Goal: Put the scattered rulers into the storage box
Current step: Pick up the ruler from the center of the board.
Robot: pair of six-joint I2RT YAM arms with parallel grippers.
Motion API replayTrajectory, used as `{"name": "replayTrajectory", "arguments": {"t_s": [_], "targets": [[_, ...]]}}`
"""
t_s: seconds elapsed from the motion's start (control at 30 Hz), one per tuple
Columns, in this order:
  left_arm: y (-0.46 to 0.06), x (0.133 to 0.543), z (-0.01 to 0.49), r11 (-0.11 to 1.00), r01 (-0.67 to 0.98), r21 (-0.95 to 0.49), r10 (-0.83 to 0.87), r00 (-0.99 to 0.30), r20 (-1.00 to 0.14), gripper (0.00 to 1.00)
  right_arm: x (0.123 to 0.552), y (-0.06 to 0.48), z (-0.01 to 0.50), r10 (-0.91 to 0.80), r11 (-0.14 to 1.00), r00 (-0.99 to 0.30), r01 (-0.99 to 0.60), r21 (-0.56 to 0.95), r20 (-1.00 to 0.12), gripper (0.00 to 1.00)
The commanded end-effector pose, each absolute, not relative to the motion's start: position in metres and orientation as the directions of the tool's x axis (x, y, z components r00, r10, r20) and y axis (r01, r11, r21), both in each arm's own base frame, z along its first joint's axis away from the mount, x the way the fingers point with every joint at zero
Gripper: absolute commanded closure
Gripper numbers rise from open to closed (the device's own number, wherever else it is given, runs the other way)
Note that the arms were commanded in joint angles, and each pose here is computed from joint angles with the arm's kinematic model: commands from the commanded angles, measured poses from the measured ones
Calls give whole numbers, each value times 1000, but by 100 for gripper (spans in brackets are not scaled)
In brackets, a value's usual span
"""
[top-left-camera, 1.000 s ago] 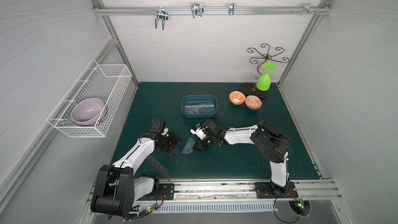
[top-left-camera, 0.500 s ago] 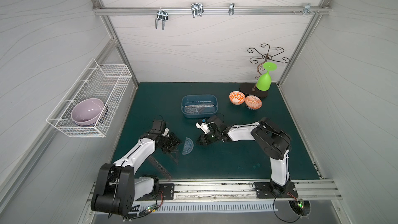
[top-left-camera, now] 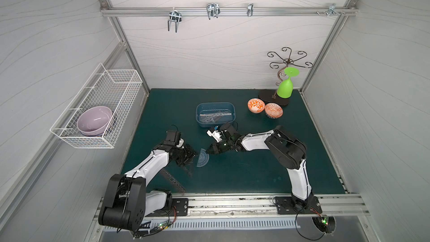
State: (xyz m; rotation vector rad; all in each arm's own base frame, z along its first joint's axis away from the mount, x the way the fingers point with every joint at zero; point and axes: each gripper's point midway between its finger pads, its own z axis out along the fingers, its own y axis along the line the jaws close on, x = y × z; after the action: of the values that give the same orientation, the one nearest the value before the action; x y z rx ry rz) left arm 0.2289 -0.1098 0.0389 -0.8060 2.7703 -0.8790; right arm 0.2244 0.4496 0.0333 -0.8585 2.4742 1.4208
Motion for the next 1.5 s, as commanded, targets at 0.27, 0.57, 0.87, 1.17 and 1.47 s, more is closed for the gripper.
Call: {"name": "replayTrajectory", "arguments": {"t_s": [0.27, 0.57, 0.87, 1.17, 1.47], "targets": [[-118, 225, 30, 698, -446, -560, -505, -861, 58, 52, 215, 437, 6, -431, 435, -827, -540, 720, -360, 89], [-123, 224, 26, 698, -445, -561, -497, -865, 68, 51, 210, 427, -5, -439, 463, -831, -536, 706, -342, 90], [-125, 223, 22, 700, -446, -558, -492, -868, 76, 51, 206, 420, -11, -443, 480, -833, -533, 697, -332, 90], [-129, 224, 23, 682, -446, -579, -493, -866, 85, 50, 204, 416, -17, -446, 496, -834, -532, 686, -324, 90], [-140, 222, 14, 661, -443, -605, -480, -870, 112, 49, 199, 414, -26, -458, 518, -835, -529, 673, -304, 90]]}}
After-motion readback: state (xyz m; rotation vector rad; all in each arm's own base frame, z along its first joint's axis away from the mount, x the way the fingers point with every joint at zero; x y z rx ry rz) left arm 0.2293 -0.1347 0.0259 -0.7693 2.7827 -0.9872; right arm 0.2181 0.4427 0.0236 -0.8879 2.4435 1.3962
